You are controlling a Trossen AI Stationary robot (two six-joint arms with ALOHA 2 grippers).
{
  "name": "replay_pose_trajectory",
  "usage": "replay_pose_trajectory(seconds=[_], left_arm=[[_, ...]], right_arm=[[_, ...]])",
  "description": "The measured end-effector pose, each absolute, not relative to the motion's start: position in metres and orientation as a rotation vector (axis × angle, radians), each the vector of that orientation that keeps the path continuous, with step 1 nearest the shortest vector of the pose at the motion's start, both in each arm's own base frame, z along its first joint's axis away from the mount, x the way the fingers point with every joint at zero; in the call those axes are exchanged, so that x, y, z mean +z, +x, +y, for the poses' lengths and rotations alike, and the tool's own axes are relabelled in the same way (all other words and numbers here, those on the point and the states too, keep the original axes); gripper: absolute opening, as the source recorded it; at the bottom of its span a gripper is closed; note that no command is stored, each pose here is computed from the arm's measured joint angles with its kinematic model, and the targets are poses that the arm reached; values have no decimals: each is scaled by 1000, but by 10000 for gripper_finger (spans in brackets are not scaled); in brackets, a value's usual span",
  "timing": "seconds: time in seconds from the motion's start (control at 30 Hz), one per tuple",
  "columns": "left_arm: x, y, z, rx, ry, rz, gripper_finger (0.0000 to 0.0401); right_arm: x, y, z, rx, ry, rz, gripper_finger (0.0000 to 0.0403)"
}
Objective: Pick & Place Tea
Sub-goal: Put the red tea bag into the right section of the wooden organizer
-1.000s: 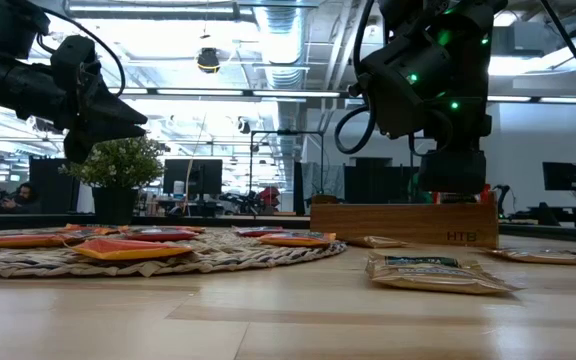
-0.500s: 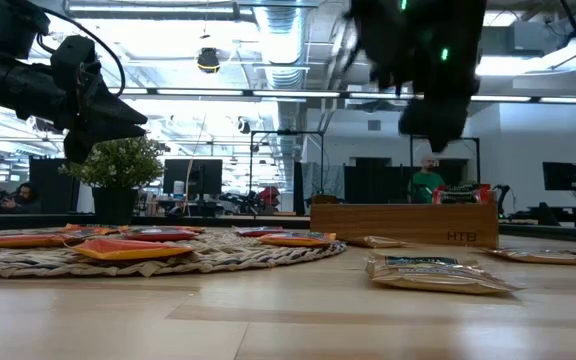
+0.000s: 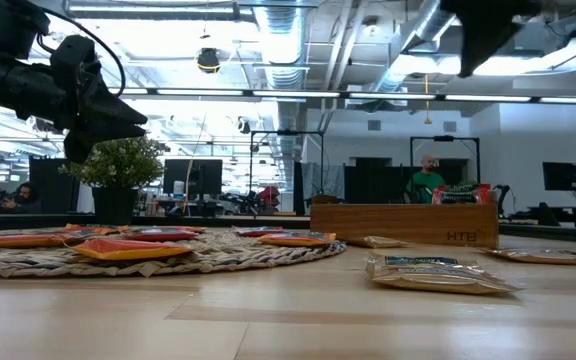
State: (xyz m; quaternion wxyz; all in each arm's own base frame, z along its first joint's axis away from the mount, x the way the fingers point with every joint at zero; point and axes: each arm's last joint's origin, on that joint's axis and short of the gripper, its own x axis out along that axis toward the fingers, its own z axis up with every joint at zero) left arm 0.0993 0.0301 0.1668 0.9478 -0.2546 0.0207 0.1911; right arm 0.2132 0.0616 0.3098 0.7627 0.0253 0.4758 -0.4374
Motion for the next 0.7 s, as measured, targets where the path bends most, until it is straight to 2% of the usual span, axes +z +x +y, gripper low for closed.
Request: replay_pose_trajectory(seconds=[0.2,0.5,0.7], left_arm=[[167,100,28,314,-564,55,105],[177,104,27,237,-599,-37,105],[197,115,28,250,-599,8,105]], right_arm=[[303,170,68,-920,146,939,6],[290,121,76,-783,319,617,2],[288,100,81,-633,405,467,3]])
